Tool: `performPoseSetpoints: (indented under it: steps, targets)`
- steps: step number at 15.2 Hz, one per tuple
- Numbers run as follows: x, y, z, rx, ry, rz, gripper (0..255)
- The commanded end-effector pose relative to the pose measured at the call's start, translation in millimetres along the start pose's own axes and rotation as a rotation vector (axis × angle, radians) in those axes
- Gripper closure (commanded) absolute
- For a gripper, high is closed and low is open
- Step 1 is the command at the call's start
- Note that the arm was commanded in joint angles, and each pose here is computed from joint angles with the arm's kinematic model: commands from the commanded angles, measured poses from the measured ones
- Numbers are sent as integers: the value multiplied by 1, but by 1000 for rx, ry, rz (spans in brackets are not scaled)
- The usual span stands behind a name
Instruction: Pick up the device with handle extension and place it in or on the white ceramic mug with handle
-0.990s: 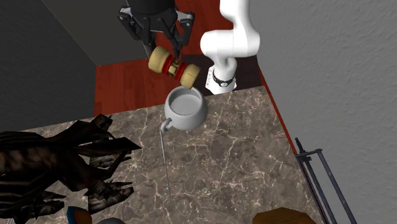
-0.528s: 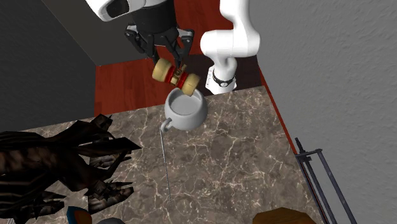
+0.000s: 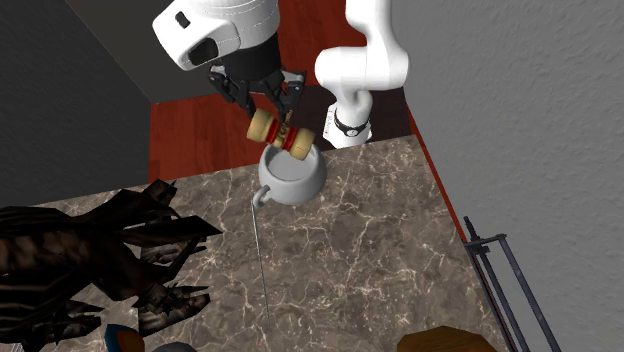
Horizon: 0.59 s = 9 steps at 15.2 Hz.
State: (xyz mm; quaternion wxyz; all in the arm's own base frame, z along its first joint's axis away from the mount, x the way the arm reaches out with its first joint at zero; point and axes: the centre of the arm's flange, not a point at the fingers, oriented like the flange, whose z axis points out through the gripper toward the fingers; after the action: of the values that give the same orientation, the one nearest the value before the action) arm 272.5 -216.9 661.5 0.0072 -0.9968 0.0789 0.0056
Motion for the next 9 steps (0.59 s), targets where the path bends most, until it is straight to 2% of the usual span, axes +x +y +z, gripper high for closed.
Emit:
performPoseSetpoints:
  steps: [1, 9]
  targets:
    - [0, -1, 11, 0, 1, 0, 255]
    - [0, -1, 13, 0, 1, 0, 255]
